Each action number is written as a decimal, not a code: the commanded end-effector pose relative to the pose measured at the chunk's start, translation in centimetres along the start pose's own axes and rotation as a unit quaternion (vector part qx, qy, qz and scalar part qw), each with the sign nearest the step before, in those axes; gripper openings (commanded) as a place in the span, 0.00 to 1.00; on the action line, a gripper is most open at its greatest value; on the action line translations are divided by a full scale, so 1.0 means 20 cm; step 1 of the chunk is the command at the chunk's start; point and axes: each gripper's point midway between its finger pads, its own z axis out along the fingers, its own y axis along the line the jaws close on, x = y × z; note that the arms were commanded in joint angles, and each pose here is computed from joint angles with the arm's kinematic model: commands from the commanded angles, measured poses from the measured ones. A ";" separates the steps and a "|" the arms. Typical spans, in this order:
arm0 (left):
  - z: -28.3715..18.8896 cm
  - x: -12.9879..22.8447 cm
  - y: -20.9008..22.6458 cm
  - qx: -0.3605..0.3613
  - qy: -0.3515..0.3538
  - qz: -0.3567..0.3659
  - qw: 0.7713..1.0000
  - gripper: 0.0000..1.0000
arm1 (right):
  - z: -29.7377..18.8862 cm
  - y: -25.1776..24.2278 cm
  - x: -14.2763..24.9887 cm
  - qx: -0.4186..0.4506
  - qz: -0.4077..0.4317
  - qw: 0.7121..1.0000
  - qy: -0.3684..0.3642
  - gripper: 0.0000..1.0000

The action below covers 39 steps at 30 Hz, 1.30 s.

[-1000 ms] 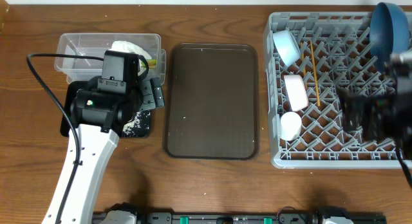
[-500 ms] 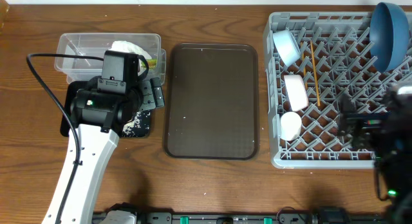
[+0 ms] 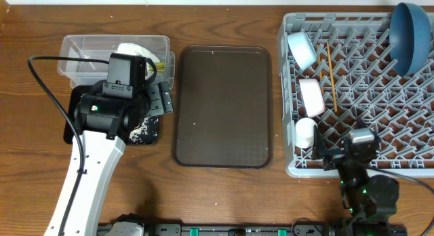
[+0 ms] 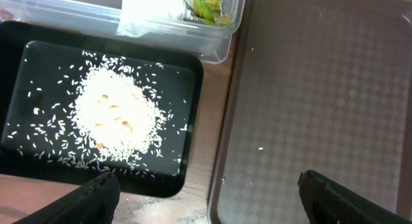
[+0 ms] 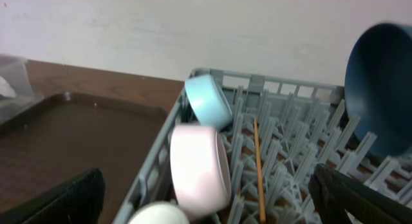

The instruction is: Sort waste into correct bins and load items into the dishwasher rack

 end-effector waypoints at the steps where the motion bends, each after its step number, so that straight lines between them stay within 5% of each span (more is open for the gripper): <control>1: -0.02 -0.02 0.01 -0.002 -0.009 -0.002 1.000 0.92 | -0.01 0.03 0.05 -0.012 -0.001 1.000 -0.019 0.99; 10: -0.02 -0.02 0.01 -0.002 -0.009 -0.002 1.000 0.91 | -0.01 0.03 0.10 -0.005 -0.005 0.999 -0.048 0.99; 15: -0.02 -0.02 0.01 -0.002 -0.009 -0.002 1.000 0.92 | -0.01 0.07 0.22 -0.027 0.003 1.000 -0.001 0.99; 39: -0.02 -0.02 0.01 -0.002 -0.009 -0.002 1.000 0.92 | -0.01 0.07 0.20 -0.028 0.004 1.000 -0.007 0.99</control>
